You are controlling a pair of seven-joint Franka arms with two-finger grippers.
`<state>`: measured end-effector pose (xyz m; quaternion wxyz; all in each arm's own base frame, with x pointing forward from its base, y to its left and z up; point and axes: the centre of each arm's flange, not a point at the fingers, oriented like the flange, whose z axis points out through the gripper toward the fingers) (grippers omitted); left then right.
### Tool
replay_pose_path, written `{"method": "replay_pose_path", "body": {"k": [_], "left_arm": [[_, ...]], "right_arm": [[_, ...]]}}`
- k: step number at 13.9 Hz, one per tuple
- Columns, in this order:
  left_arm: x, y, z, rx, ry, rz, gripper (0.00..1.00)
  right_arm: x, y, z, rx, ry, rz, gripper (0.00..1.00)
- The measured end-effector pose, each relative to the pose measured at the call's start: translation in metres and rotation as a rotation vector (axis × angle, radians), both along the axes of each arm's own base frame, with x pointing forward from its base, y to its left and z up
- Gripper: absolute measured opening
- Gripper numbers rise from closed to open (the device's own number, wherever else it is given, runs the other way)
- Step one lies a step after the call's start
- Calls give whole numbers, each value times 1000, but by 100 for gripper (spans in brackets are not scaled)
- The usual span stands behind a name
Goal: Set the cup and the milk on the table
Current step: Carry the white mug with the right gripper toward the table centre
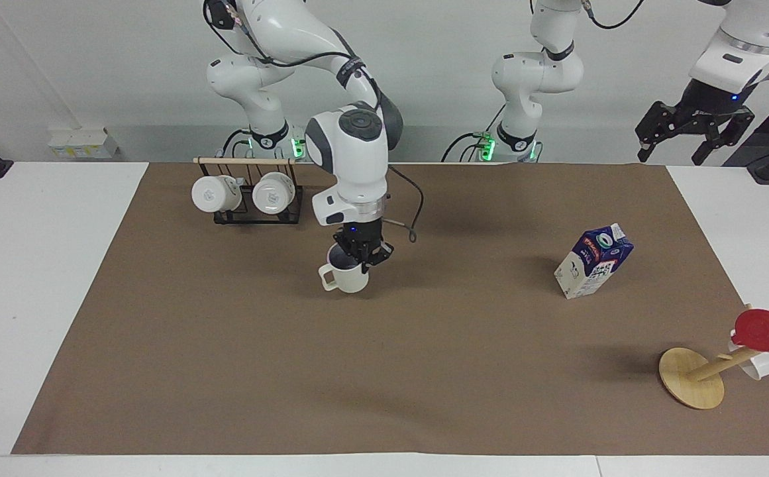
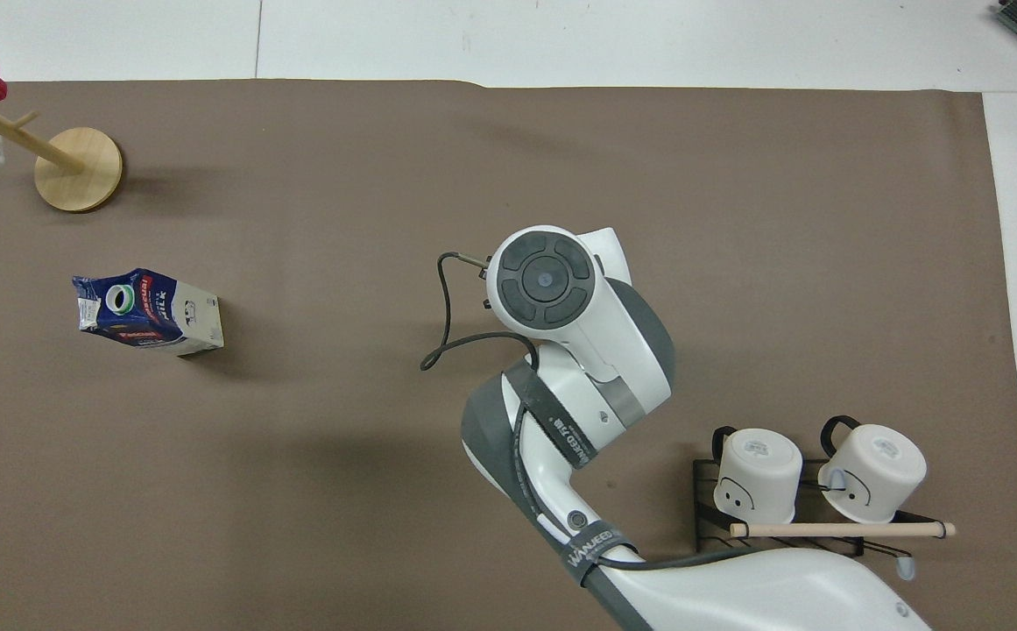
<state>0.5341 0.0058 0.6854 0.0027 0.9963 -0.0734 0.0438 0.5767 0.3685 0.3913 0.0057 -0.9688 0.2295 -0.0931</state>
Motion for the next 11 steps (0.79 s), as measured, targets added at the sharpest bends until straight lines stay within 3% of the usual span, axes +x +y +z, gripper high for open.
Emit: {"method": "replay_pose_path", "body": {"k": [11], "left_arm": [[0,0,0,0,0,0,100]], "right_arm": [[-10,20,-32,1,-30,54,4]]}}
